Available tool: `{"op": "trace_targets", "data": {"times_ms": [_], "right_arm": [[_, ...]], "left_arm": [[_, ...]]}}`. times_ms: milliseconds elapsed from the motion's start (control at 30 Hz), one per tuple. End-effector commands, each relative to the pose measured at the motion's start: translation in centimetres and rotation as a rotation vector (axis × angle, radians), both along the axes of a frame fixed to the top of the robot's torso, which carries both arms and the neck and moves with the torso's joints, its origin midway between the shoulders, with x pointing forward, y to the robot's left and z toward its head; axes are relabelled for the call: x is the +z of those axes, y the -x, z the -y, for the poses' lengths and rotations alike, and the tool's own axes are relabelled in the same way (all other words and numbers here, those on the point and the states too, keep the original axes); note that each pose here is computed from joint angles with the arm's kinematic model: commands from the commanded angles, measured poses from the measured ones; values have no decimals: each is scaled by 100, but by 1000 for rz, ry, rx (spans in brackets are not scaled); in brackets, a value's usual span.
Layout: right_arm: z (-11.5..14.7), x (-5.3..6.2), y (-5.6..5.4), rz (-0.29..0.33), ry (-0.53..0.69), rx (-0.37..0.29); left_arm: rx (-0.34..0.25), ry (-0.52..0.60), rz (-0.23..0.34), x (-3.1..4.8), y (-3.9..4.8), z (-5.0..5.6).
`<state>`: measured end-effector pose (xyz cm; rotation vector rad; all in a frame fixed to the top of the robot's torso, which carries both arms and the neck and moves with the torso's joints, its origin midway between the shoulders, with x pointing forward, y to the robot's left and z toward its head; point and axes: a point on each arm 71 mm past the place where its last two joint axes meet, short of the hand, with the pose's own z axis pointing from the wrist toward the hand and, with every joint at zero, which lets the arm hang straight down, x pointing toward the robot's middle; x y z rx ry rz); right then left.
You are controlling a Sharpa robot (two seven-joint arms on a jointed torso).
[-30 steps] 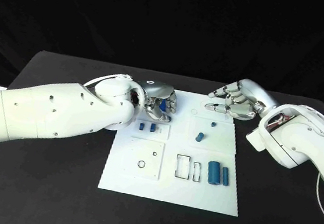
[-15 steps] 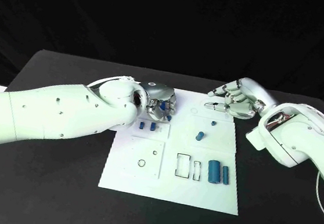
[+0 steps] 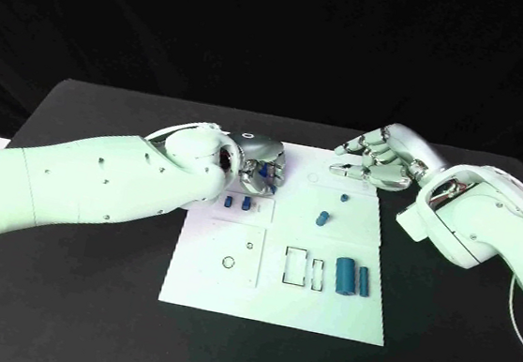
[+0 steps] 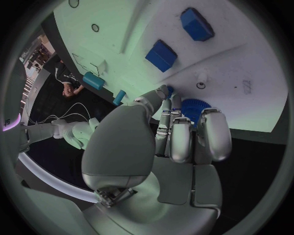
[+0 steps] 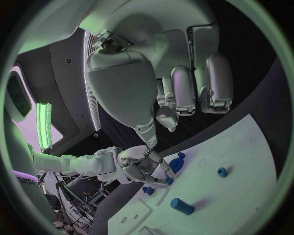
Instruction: Assemble the parts on the task board
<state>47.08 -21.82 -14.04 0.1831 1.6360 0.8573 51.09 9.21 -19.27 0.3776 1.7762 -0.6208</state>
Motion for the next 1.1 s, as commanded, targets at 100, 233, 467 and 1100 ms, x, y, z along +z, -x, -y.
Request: {"op": "trace_targets", "data": {"times_ms": [100,233,467,1100], "right_arm": [[-19,-1,7,0,2,13],[-21,-1,7,0,2,13],[-18,-1,8,-1,2,12],[-22,-1,6,0,1,13]], "left_arm": [[-10,-30,-23,-36,1,30],[-7,-40,-32,-51,-6,34],[12,-66,-65,-86,-26,7],[16,42,-24,15,-3,-14]]}}
